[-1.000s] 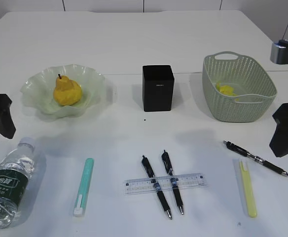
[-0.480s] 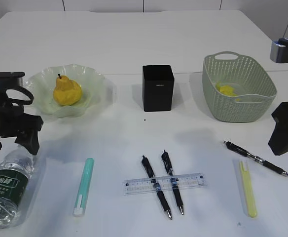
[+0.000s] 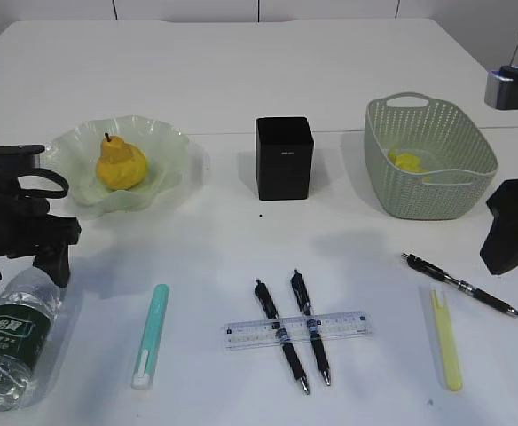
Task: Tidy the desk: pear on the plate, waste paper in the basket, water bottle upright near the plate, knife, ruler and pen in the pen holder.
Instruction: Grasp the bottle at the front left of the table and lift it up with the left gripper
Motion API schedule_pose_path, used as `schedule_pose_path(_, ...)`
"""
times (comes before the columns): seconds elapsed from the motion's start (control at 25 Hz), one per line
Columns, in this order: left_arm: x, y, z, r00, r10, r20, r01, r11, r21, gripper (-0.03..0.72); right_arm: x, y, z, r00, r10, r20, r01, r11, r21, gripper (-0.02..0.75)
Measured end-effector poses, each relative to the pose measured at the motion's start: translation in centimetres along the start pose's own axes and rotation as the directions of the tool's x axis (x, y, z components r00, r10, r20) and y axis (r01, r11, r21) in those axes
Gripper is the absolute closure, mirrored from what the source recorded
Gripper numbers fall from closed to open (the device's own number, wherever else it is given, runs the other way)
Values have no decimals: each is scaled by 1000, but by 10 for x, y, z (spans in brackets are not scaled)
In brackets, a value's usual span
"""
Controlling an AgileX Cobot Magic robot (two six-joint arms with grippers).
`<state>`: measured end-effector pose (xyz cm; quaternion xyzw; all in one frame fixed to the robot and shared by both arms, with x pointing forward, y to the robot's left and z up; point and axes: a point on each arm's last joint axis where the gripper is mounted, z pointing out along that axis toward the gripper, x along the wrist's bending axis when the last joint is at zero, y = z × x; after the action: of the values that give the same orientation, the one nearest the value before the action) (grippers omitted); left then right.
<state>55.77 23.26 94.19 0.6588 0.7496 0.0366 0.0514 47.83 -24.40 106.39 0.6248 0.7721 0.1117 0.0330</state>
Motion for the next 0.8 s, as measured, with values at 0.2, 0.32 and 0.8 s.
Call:
schedule_pose_path(0.2, -1, 2, 3, 1000, -13, 3, 13, 1000, -9, 72, 0, 0, 0, 1000, 0, 0, 0, 1000, -2, 276)
schedule_pose_path(0.32, -1, 3, 3, 1000, -18, 10, 18, 1000, -25, 69, 0, 0, 0, 1000, 0, 0, 0, 1000, -3, 276)
schedule_pose_path(0.8, 12, -11, 21, 999, -41, 3, 41, 999, -21, 75, 0, 1, 0, 1000, -2, 5, 2, 1000, -15, 277)
